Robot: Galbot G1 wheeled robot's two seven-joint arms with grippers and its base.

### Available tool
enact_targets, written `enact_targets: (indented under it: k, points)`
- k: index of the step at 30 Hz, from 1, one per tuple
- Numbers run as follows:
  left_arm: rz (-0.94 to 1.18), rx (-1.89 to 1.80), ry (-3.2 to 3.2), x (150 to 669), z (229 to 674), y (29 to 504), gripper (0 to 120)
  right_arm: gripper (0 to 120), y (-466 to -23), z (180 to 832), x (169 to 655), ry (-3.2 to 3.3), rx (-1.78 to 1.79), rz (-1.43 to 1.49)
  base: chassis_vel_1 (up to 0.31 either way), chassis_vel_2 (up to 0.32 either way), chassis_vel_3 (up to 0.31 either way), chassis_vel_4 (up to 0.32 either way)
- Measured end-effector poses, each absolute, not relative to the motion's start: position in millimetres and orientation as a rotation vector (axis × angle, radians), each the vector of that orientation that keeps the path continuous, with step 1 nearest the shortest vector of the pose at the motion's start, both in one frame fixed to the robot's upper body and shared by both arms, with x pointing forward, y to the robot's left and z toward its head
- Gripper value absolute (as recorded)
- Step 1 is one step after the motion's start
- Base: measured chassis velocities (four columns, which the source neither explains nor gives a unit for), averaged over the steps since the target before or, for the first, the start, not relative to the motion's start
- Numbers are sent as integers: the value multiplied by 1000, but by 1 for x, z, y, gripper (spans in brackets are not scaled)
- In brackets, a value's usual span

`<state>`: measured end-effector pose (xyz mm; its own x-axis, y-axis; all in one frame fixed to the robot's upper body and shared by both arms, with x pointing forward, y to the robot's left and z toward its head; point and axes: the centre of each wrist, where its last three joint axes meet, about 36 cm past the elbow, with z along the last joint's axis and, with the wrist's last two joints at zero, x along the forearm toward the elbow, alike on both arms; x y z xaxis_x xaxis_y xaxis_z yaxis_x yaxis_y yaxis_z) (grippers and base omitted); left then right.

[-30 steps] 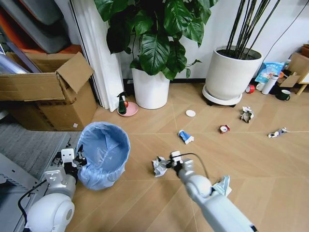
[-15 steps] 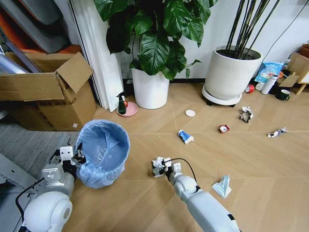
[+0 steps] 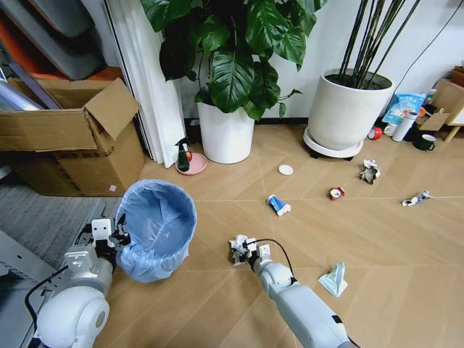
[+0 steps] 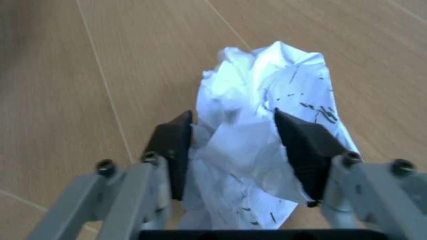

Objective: Pick up the trash bin and place the garbage on the floor into it.

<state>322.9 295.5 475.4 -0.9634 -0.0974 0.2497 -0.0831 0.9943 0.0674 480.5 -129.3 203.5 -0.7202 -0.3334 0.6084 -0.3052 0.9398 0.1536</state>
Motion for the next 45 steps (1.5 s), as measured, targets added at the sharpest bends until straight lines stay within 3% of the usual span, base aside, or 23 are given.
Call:
enact_targets:
  k: [11,13,24,28,39,45]
  points:
    - [-89,110,-2880,325,477,296,0,2,-128,199,483,-2433,413,-81,0,0,0,0]
    - [-88,107,-2879,325,477,295,0,0,-129,199,483,-2434,409,-83,0,0,0,0]
    - [-70,92,-2840,333,475,301,0,0,-141,240,492,-2552,378,-131,0,0,0,0]
    - [-76,77,-2781,346,464,308,0,0,-141,334,491,-2706,466,-224,0,0,0,0]
    - [-32,-16,-2694,391,446,315,0,0,-118,496,478,-2824,839,-448,0,0,0,0]
    - [4,-53,-2679,409,443,313,0,0,-78,523,460,-2702,1072,-479,0,0,0,0]
